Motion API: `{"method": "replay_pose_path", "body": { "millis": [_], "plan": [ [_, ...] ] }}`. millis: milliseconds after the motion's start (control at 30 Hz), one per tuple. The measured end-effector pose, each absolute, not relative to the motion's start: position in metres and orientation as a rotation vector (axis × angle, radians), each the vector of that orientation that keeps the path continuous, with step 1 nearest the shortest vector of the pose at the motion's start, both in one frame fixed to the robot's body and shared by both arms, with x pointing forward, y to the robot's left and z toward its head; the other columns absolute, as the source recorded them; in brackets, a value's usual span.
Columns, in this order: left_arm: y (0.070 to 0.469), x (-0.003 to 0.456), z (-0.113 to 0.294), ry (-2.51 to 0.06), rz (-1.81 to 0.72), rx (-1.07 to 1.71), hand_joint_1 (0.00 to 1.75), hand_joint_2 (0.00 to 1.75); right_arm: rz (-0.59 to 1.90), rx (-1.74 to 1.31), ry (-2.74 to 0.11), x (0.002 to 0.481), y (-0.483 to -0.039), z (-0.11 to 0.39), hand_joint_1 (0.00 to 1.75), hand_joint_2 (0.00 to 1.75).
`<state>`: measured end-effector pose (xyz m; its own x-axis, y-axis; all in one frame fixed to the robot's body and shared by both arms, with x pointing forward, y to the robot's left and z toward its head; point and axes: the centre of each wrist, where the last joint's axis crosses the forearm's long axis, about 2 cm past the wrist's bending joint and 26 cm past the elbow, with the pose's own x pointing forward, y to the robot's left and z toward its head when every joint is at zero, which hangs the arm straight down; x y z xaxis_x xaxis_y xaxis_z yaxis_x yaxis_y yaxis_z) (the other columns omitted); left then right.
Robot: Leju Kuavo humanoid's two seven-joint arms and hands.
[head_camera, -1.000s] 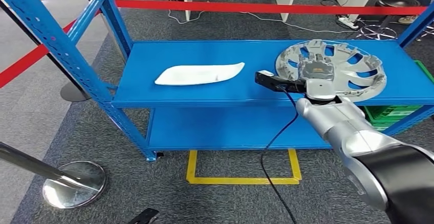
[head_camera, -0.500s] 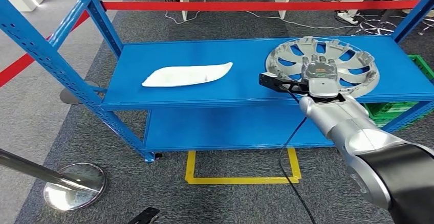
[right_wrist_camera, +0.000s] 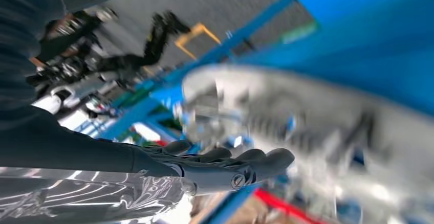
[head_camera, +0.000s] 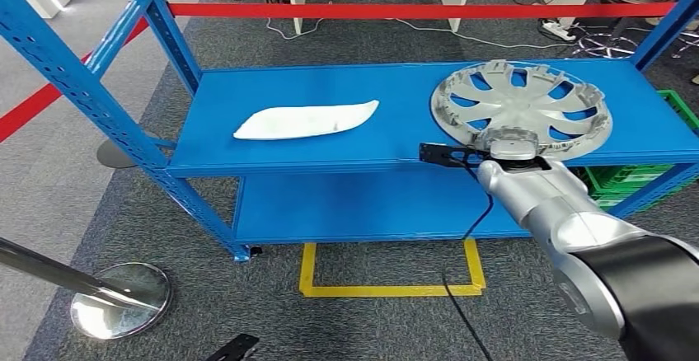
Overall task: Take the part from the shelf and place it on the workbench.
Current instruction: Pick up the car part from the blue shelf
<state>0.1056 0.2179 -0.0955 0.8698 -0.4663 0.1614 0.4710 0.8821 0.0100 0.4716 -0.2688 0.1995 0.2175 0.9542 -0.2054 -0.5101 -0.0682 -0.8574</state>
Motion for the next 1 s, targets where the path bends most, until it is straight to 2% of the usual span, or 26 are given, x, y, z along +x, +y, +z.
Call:
{"method": "replay_pose_path", "body": {
  "millis": [167,200,300,333,1000],
  "plan": [
    [0.214,0.111,-0.094,-0.165,-0.518,-0.032,0.0,0.0,1.273,-0.96,-0.511,0.464,-0.271,0.184,0.07,1.75],
    [0.213,0.112,-0.093,-0.166,-0.523,-0.033,0.0,0.0,1.267,-0.952,-0.509,0.463,-0.271,0.182,0.41,1.75],
    [0.211,0.112,-0.093,-0.167,-0.531,-0.035,0.0,0.0,1.254,-0.937,-0.508,0.462,-0.272,0.179,1.64,1.75],
    [0.21,0.112,-0.093,-0.168,-0.535,-0.035,0.0,0.0,1.251,-0.933,-0.508,0.461,-0.272,0.178,1.72,1.75],
    [0.209,0.112,-0.093,-0.165,-0.544,-0.034,0.0,0.0,1.236,-0.957,-0.568,0.463,-0.275,0.181,1.75,1.75]
  ]
}}
